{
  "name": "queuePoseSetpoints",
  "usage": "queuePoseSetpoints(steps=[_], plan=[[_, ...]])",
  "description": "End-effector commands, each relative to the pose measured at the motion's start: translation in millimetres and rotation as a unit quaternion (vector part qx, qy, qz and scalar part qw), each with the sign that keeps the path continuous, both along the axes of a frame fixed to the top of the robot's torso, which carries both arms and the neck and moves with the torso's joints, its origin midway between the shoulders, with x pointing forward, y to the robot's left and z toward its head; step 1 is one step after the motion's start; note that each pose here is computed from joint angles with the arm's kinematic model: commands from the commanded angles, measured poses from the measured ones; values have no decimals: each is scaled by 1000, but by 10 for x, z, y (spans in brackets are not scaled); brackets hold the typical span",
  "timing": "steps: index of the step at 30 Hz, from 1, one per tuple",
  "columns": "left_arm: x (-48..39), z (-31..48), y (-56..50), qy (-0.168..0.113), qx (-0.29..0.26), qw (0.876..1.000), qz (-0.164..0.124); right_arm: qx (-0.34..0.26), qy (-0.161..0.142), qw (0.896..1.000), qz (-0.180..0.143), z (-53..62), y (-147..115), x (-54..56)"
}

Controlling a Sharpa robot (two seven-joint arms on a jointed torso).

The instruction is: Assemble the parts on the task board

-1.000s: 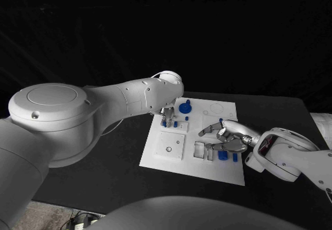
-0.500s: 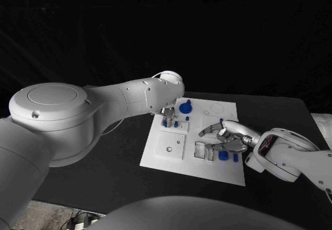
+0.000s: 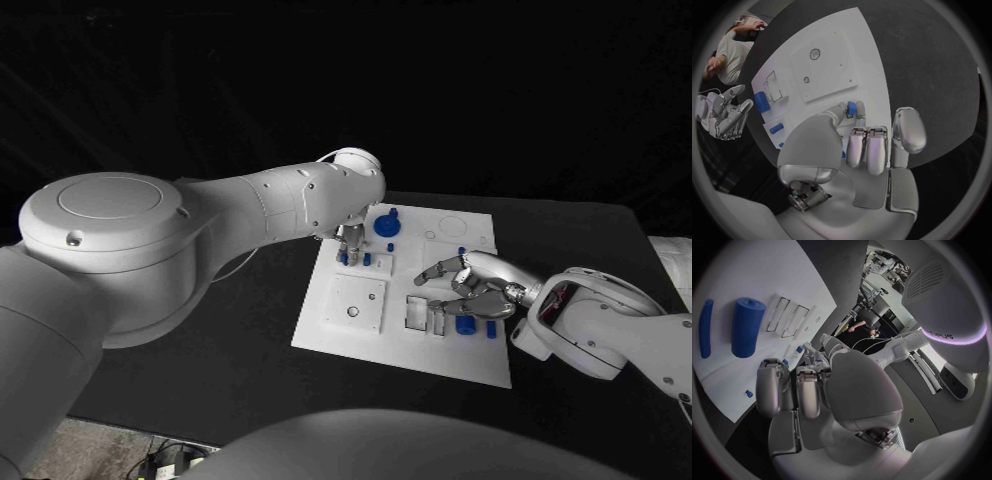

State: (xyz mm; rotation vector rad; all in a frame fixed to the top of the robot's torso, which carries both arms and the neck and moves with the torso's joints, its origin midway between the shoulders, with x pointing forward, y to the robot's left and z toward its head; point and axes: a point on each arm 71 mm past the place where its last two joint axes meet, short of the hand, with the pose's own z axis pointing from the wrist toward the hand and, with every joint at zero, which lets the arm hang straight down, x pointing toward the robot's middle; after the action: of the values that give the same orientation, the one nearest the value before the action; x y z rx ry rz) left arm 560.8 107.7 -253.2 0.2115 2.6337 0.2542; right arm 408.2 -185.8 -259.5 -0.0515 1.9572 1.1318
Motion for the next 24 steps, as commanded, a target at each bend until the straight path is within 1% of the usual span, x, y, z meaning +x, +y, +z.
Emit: queuePoseSetpoints(steps=[1,24], plan=[[-30,-25,57,2,56,998,14,-2,3,1000,10,-9,11,-13],[-42,-21,55,0,68,998,7,-2,3,1000,9,-10,3,-15]])
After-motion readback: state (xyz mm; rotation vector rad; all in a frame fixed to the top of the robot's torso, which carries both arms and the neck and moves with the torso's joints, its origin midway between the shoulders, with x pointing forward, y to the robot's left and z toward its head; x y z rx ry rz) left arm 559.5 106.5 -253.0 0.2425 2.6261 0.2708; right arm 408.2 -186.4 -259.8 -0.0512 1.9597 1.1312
